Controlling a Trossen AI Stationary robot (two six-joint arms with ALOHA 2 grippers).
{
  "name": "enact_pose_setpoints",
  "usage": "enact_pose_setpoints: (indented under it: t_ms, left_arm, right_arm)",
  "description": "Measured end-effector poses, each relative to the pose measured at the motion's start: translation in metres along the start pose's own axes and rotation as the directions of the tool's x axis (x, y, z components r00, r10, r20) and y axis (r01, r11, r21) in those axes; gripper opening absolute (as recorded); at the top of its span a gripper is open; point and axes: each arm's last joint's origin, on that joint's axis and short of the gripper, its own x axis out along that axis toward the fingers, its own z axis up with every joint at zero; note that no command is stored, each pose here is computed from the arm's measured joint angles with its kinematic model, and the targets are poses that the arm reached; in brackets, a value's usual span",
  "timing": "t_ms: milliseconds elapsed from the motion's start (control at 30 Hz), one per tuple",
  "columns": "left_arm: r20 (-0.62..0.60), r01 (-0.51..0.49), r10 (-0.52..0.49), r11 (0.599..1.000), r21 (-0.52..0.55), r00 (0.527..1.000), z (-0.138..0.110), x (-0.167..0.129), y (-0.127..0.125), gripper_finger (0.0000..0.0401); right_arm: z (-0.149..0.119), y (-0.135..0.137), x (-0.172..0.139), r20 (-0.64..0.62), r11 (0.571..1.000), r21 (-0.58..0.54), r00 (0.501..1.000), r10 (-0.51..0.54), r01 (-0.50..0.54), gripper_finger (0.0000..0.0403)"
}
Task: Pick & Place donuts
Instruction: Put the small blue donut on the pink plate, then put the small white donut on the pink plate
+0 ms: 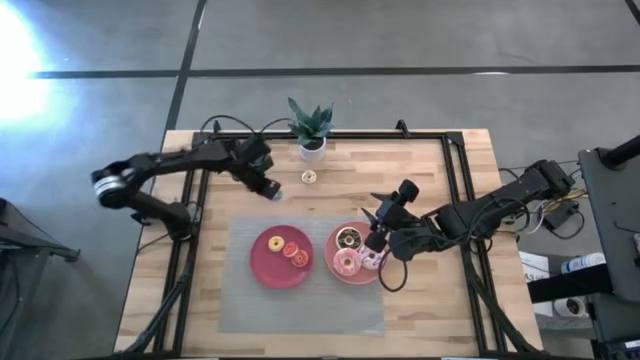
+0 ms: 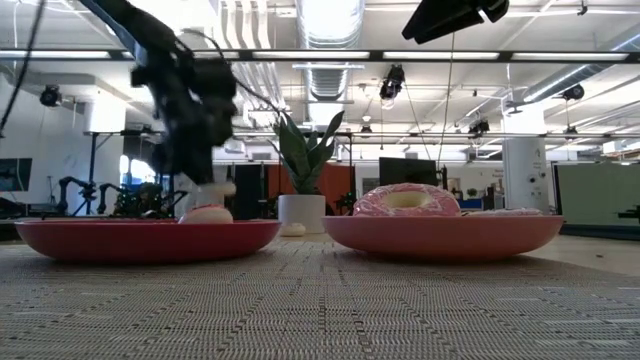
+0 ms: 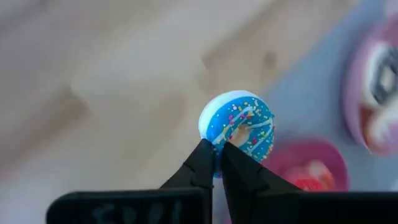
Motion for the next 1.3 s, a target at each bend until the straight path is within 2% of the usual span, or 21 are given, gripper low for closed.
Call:
enact_pose_setpoints:
  t_ms: [100,200,400,467,533,667,867,1133,1233,1300]
  left_arm:
    - [-0.060,0.020,-0.018,0.999,0.026,0.998,-0.029,-0.017,-0.021,0.0000]
    - [-0.131,0.042,-0.035,0.998,0.051,0.991,-0.066,-0.017,-0.041,0.0000]
    - [-0.164,0.057,-0.048,0.997,0.051,0.985,-0.134,0.010,-0.073,0.0000]
    - [-0.141,0.057,-0.054,0.998,0.013,0.989,-0.148,0.019,-0.077,0.0000]
    - [-0.129,-0.001,-0.002,1.000,-0.024,0.992,-0.157,0.027,-0.074,0.0000]
    - [-0.113,-0.047,0.041,0.998,-0.049,0.993,-0.163,0.034,-0.072,0.0001]
    - [-0.091,0.010,-0.015,0.998,-0.055,0.996,-0.160,0.034,-0.081,0.0040]
    - [-0.138,-0.051,0.044,0.997,-0.051,0.990,-0.162,0.031,-0.075,0.0114]
    - [-0.107,0.002,-0.005,0.999,-0.032,0.994,-0.158,0.018,-0.085,0.0122]
    - [-0.039,0.048,-0.048,0.999,0.005,0.998,-0.152,0.006,-0.094,0.0123]
  right_arm:
    - [0.000,0.000,0.000,-0.001,1.000,-0.002,1.000,-0.001,0.001,0.0201]
    - [0.000,0.000,0.000,-0.003,1.000,-0.005,1.000,-0.001,0.001,0.0201]
    - [0.000,-0.001,0.001,-0.005,1.000,-0.006,1.000,-0.006,0.006,0.0201]
    - [0.000,-0.002,0.002,-0.007,1.000,-0.004,1.000,-0.010,0.010,0.0201]
    - [0.000,-0.003,0.007,-0.038,1.000,0.008,0.999,0.028,-0.028,0.0201]
    - [0.003,-0.006,0.022,-0.117,0.986,0.070,0.980,0.161,-0.154,0.0201]
    - [0.007,-0.009,0.039,-0.108,0.981,0.133,0.982,0.154,-0.140,0.0201]
    - [0.012,-0.009,0.057,-0.133,0.966,0.189,0.970,0.201,-0.174,0.0201]
    - [0.017,-0.012,0.065,-0.125,0.964,0.215,0.974,0.187,-0.158,0.0201]
    - [0.019,-0.019,0.080,-0.160,0.944,0.298,0.967,0.198,-0.145,0.0201]
